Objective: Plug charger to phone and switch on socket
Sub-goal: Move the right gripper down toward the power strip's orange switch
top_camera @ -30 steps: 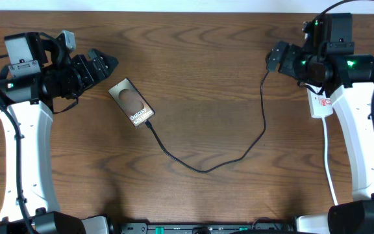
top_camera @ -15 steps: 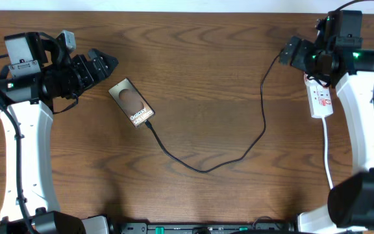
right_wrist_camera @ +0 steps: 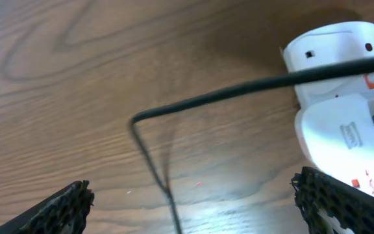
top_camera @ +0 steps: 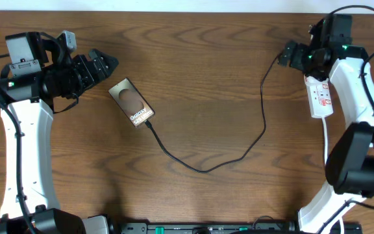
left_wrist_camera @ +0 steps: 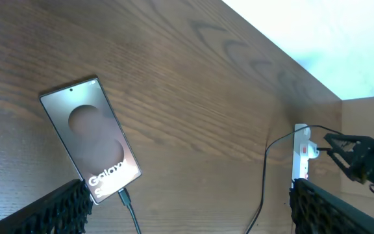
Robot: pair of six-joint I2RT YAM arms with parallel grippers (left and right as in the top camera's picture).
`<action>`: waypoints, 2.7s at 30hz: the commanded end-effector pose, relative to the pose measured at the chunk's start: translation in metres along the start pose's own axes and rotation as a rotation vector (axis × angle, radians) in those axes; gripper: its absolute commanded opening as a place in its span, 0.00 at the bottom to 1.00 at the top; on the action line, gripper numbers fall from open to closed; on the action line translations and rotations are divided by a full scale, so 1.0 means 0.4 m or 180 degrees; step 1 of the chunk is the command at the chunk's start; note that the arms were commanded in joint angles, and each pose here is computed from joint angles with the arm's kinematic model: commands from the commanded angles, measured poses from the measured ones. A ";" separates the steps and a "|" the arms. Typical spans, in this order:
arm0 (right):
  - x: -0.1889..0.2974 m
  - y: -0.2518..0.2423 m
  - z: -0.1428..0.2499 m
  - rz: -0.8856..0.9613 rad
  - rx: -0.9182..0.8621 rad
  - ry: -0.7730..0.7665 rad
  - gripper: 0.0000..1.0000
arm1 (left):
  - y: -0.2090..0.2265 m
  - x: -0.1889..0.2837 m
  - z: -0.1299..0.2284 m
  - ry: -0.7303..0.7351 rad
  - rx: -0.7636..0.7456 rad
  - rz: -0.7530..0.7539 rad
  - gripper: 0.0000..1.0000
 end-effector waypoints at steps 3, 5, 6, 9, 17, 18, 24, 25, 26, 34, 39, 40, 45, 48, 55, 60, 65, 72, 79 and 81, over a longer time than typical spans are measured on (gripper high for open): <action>-0.047 0.002 -0.061 -0.0209 0.0128 0.0045 0.99 | -0.002 0.001 -0.009 -0.0013 -0.0072 0.0017 0.92; -0.066 0.009 -0.076 -0.0262 0.0145 0.0089 0.99 | -0.001 0.001 -0.009 -0.0011 -0.0071 0.0016 0.92; -0.074 0.013 -0.082 -0.0279 0.0164 0.0111 0.99 | -0.001 0.001 -0.009 -0.0011 -0.0071 0.0016 0.92; -0.088 0.029 -0.093 -0.0375 0.0258 0.0180 0.99 | -0.001 0.001 -0.009 -0.0011 -0.0072 0.0016 0.92; -0.099 0.025 -0.085 -0.0358 0.0266 0.0352 0.99 | 0.000 0.000 -0.007 -0.0004 -0.0079 0.0012 0.92; -0.098 0.020 -0.076 -0.0328 0.0257 0.0413 0.99 | 0.001 -0.001 -0.007 -0.0005 -0.0079 0.0001 0.92; -0.093 -0.010 -0.033 -0.0086 0.0203 0.0693 0.99 | 0.007 -0.001 -0.007 -0.0006 -0.0077 -0.0066 0.93; -0.092 -0.016 -0.029 -0.0033 0.0193 0.0717 0.99 | 0.007 -0.001 -0.007 -0.0005 -0.0076 -0.0066 0.92; -0.091 -0.021 -0.026 0.0011 0.0189 0.0734 0.99 | 0.007 -0.001 -0.006 -0.0003 -0.0075 -0.0066 0.92; -0.083 -0.045 -0.007 0.0138 0.0310 0.0884 0.99 | 0.007 -0.001 -0.005 0.0004 -0.0071 -0.0068 0.93; -0.070 -0.073 0.013 0.0208 0.0337 0.1076 0.99 | 0.007 -0.001 -0.005 0.0004 -0.0070 -0.0068 0.93; -0.066 -0.081 0.016 0.0223 0.0333 0.1118 0.99 | 0.007 -0.001 -0.005 0.0004 -0.0070 -0.0068 0.93; -0.054 -0.105 0.027 0.0284 0.0265 0.1244 0.99 | 0.007 -0.001 -0.005 0.0004 -0.0070 -0.0068 0.93; -0.052 -0.121 0.018 0.0324 0.0229 0.1213 0.99 | 0.007 -0.001 -0.004 0.0012 -0.0064 -0.0068 0.93; -0.053 -0.147 -0.019 0.0300 0.0174 0.1024 0.99 | 0.008 -0.002 -0.001 0.0030 -0.0062 -0.0070 0.93; -0.047 -0.180 -0.043 0.0329 0.0103 0.0921 0.99 | 0.008 -0.002 0.000 0.0038 -0.0057 -0.0070 0.93; -0.043 -0.201 -0.050 0.0398 0.0093 0.0897 0.99 | 0.008 -0.002 0.001 0.0040 -0.0055 -0.0070 0.93; -0.040 -0.227 -0.074 0.0435 0.0091 0.0768 0.99 | 0.008 -0.002 0.001 0.0041 -0.0055 -0.0071 0.93; -0.042 -0.231 -0.091 0.0398 0.0200 0.0674 0.99 | 0.008 -0.002 0.002 0.0048 -0.0050 -0.0071 0.93; -0.042 -0.230 -0.091 0.0374 0.0232 0.0678 0.99 | 0.008 -0.002 0.002 0.0048 -0.0050 -0.0071 0.93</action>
Point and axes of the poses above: each gripper's point midway between its finger pads, its own x axis back along the fingers, its own y axis along the line the jaws close on, z = x × y, the point moved 6 cm from there along x, back along the fingers, and after that the axes turned 13 degrees about -x, right-handed, at the moved point
